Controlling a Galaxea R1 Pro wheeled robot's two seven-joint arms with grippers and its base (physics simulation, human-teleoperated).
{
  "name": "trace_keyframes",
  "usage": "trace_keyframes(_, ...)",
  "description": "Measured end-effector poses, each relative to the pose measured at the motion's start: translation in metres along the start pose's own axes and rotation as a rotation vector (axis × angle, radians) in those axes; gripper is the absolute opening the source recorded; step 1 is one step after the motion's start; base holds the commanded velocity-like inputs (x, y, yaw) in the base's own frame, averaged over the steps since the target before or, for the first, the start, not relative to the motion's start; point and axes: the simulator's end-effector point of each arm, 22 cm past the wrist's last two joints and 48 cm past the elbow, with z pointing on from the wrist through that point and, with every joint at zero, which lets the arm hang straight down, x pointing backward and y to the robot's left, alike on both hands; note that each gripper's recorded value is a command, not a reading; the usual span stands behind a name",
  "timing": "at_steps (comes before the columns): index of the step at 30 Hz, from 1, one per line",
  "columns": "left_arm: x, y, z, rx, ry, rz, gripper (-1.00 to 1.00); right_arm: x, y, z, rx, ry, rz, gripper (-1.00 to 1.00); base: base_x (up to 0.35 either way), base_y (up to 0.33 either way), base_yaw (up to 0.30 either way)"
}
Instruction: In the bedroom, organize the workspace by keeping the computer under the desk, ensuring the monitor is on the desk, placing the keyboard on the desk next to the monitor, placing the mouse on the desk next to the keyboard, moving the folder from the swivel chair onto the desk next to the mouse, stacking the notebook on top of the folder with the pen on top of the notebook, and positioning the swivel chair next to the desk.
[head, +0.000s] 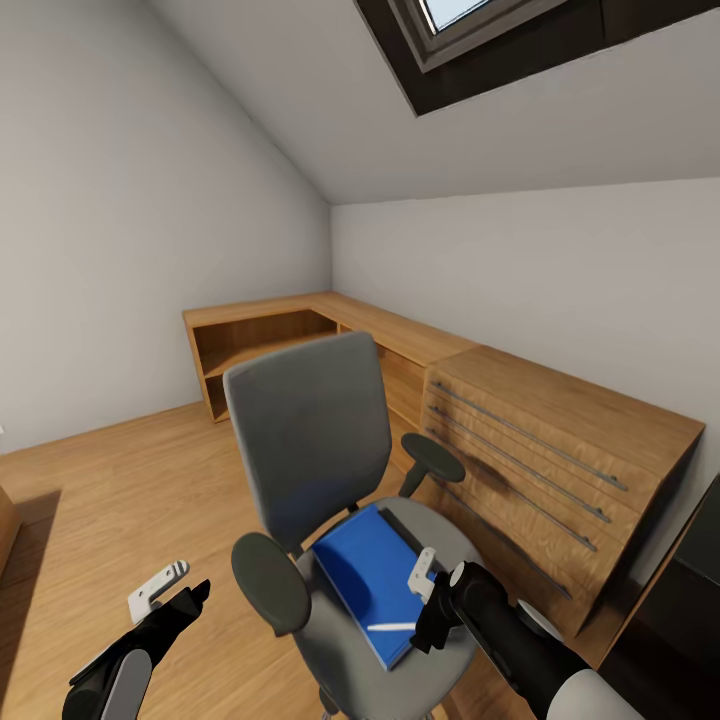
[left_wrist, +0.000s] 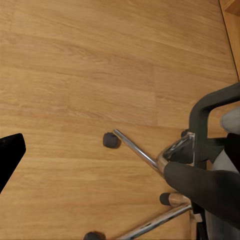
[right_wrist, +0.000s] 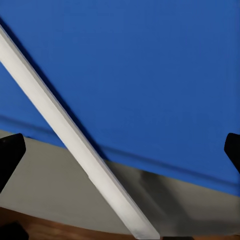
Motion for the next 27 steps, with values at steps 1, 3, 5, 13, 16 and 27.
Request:
trace_keyframes(1, 0.0016, 0.0008, 0.0011, 0.0, 0.0, 0.0, 1.0, 0.0009, 0.0006, 0.0017, 0.0, 0.0, 0.0, 1.0, 0.0, 0.0, 0.0)
trace_keyframes(3, 0.0017, 0.0007, 0.0011, 0.0, 0.0, 0.0, 1.0, 0.0009, 0.0006, 0.0018, 0.0, 0.0, 0.0, 1.0, 0.0, 0.0, 0.0)
trace_keyframes(5, 0.0018, 0.0008, 0.0011, 0.0, 0.001, 0.0, 1.0, 0.0009, 0.0006, 0.0018, 0.0, 0.0, 0.0, 1.0, 0.0, 0.0, 0.0)
trace_keyframes(13, 0.0023, 0.0006, 0.0011, 0.0, 0.003, 0.0, 1.0, 0.0009, 0.0005, 0.0018, 0.0, 0.0, 0.0, 1.0, 0.0, 0.0, 0.0)
trace_keyframes(16, 0.0023, 0.0007, 0.0011, 0.0, 0.003, 0.0, 1.0, 0.0011, 0.0004, 0.0018, 0.0, 0.0, 0.001, -1.0, 0.0, 0.0, 0.0)
trace_keyframes(27, 0.0026, 0.001, 0.0012, 0.0, 0.004, 0.0, 1.0, 0.0007, 0.0006, 0.0017, 0.001, -0.001, -0.005, -1.0, 0.0, 0.0, 0.0)
